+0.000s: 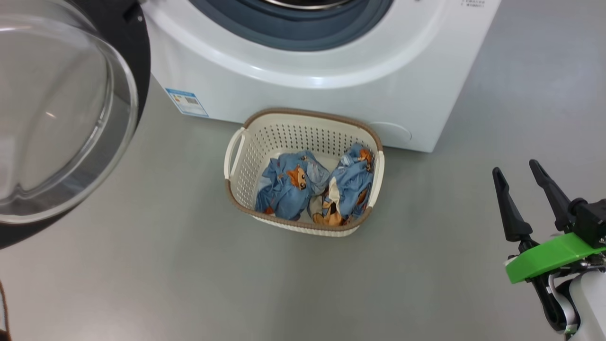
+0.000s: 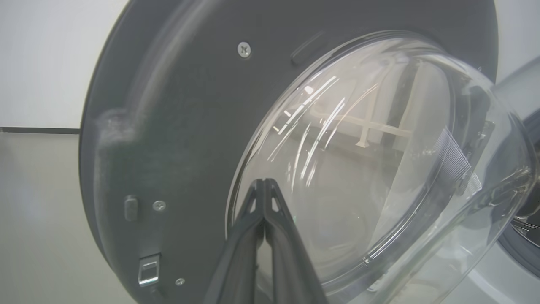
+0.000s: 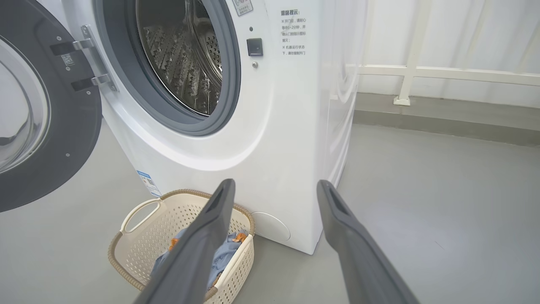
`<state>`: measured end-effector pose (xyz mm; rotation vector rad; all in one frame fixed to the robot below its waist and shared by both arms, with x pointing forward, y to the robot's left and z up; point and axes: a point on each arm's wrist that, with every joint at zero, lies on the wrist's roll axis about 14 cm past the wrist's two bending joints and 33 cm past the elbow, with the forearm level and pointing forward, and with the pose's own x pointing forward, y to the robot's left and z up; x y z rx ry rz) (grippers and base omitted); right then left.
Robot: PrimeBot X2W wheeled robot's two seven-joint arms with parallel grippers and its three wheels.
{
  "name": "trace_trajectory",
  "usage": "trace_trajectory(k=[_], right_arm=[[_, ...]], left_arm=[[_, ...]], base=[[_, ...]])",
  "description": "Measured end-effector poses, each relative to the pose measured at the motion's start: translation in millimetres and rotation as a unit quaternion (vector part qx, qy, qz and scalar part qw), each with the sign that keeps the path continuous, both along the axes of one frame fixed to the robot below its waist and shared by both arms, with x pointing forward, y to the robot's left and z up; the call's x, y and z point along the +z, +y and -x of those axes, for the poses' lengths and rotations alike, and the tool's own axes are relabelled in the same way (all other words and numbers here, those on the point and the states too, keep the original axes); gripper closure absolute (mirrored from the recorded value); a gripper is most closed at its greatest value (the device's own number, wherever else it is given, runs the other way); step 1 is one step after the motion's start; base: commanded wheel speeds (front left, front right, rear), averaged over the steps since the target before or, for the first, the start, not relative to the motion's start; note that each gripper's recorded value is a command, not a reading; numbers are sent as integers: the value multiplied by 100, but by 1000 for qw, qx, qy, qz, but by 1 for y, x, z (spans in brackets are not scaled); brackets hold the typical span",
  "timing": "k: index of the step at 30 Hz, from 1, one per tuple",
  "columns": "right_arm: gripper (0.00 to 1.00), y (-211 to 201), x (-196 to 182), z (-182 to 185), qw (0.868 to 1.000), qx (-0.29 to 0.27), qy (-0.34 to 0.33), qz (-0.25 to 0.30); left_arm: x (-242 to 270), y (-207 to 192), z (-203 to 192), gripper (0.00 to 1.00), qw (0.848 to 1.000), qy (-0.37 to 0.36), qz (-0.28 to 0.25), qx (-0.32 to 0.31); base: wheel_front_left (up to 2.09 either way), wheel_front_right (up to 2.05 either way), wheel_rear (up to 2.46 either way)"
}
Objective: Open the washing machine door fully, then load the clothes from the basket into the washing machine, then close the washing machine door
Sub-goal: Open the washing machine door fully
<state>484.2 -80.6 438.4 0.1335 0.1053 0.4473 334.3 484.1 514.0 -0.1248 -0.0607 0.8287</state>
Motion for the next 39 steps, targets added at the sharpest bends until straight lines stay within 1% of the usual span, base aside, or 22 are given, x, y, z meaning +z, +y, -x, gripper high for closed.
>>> trace_trajectory(k=[6, 9, 12, 13, 14, 16, 17, 18, 19, 20, 24, 29, 30, 33, 39], right_arm=[[0, 3, 16, 6, 1000, 3, -16, -2], [0, 3, 25, 9, 1000, 2, -25, -4], [0, 2, 26, 18, 1000, -1, -22, -5], [0, 1, 26, 21, 1000, -2, -21, -5], [0, 0, 28, 23, 1000, -3, -22, -6], [0, -3, 30, 26, 1000, -7, -24, -5], [0, -5, 33, 27, 1000, -10, -28, -5], [0, -7, 37, 27, 999, -14, -32, -5], [0, -9, 39, 27, 999, -16, -35, -6], [0, -10, 42, 28, 999, -18, -38, -6], [0, -20, 42, 35, 999, -33, -36, -8], [0, -32, 42, 43, 998, -52, -34, -11], [0, -39, 41, 46, 998, -61, -33, -11], [0, -52, 43, 49, 996, -80, -34, -11], [0, -81, 45, 60, 992, -119, -36, -8]], left_arm=[[6, -19, 8, 100, 999, -23, -4, -30], [3, -31, 12, 100, 999, -23, -1, -47], [2, -41, 17, 100, 998, -21, -6, -63], [2, -46, 17, 91, 997, -21, -7, -71], [1, -51, 17, 91, 997, -20, -9, -79], [0, -62, 17, 70, 995, -19, -10, -97], [-1, -67, 17, 68, 994, -20, -10, -105], [-2, -72, 17, 53, 993, -21, -8, -114], [-4, -78, 16, 36, 992, -20, -8, -123], [-6, -84, 16, 0, 991, -18, -6, -133], [-14, -113, 7, 0, 984, -21, 11, -176], [-22, -139, -7, 0, 976, -20, 25, -217], [-22, -151, -16, 0, 971, -22, 29, -237], [-20, -166, -28, 0, 965, -31, 33, -259], [-33, -208, -45, 0, 947, -14, 42, -319]], base=[[0, 0, 0], [0, 0, 0], [0, 0, 0], [0, 0, 0], [0, 0, 0], [0, 0, 0], [0, 0, 0], [0, 0, 0], [0, 0, 0], [0, 0, 0], [0, 0, 0], [0, 0, 0], [0, 0, 0], [0, 0, 0], [0, 0, 0]])
